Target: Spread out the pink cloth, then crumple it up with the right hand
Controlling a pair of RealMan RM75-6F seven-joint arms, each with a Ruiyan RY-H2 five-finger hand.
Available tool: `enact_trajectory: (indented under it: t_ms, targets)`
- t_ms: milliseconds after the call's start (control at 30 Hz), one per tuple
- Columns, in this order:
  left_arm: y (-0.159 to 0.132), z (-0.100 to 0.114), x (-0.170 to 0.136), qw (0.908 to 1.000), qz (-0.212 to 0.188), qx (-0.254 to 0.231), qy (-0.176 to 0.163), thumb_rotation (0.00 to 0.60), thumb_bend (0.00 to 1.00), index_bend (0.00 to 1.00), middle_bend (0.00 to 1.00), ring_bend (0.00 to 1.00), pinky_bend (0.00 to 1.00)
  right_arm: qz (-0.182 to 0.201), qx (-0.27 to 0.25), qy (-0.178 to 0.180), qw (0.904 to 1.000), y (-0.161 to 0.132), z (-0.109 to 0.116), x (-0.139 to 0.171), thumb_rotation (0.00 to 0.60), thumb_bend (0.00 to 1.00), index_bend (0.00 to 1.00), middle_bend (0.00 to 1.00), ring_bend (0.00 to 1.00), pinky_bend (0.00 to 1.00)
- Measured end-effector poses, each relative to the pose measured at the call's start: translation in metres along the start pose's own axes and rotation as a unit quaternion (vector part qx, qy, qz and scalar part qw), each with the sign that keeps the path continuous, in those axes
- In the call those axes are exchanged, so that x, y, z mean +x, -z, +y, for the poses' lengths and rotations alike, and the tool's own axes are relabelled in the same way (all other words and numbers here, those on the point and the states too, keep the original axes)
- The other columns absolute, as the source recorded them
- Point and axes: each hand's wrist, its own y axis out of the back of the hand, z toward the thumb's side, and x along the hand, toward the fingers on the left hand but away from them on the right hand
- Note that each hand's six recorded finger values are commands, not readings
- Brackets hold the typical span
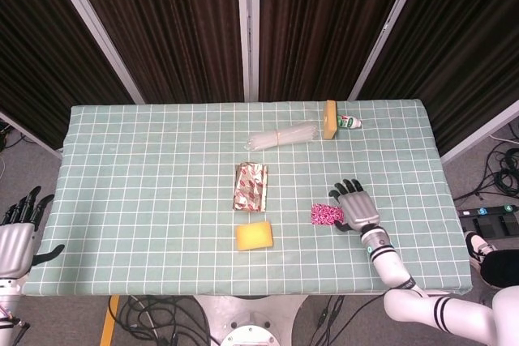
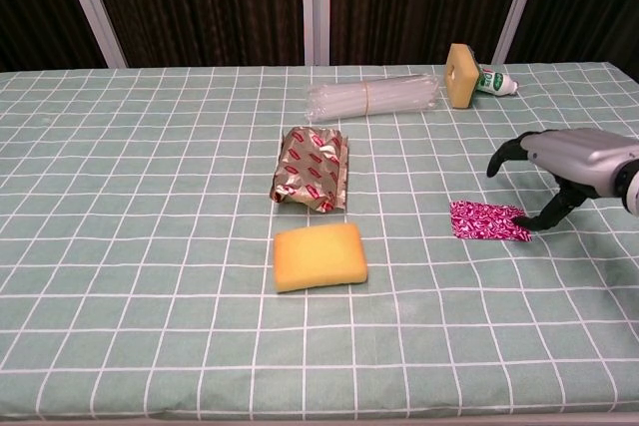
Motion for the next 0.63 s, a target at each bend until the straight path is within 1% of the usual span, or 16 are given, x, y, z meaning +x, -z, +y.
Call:
enact_trajectory:
  t_ms: [100, 200, 333, 467, 633]
  targets:
    - [0.0, 0.001, 0.002, 1.0, 0.0, 0.0, -0.003, 0.6, 0.06, 0.17, 0.1, 0.1, 0.17, -0.018, -0.009, 0.036, 0.9991, 0.019, 0.019, 0.008, 0.508, 0.22, 0.19, 0.11, 0.0, 0.0]
    - [-0.002, 0.002, 0.004, 1.0, 0.001, 0.001, -0.005, 0.6, 0.06, 0.17, 0.1, 0.1, 0.17, -0.029, -0.022, 0.077, 0.9964, 0.04, 0.041, 0.024, 0.509, 0.22, 0.12, 0.07, 0.0, 0.0]
    - [-0.005, 0.004, 0.006, 0.9999, 0.001, 0.002, -0.011, 0.6, 0.06, 0.17, 0.1, 0.1, 0.17, -0.027, -0.038, 0.129, 0.9905, 0.066, 0.068, 0.059, 0.506, 0.22, 0.08, 0.04, 0.0, 0.0]
    - [-0.008, 0.005, 0.006, 0.9999, 0.005, 0.0, -0.016, 0.6, 0.06, 0.17, 0.1, 0.1, 0.17, -0.02, -0.051, 0.165, 0.9848, 0.083, 0.08, 0.099, 0.51, 0.22, 0.07, 0.03, 0.0, 0.0]
    - [-0.01, 0.007, 0.009, 0.9998, 0.01, -0.004, -0.018, 0.6, 0.06, 0.17, 0.1, 0.1, 0.17, -0.006, -0.074, 0.193, 0.9784, 0.086, 0.076, 0.144, 0.513, 0.22, 0.07, 0.03, 0.0, 0.0]
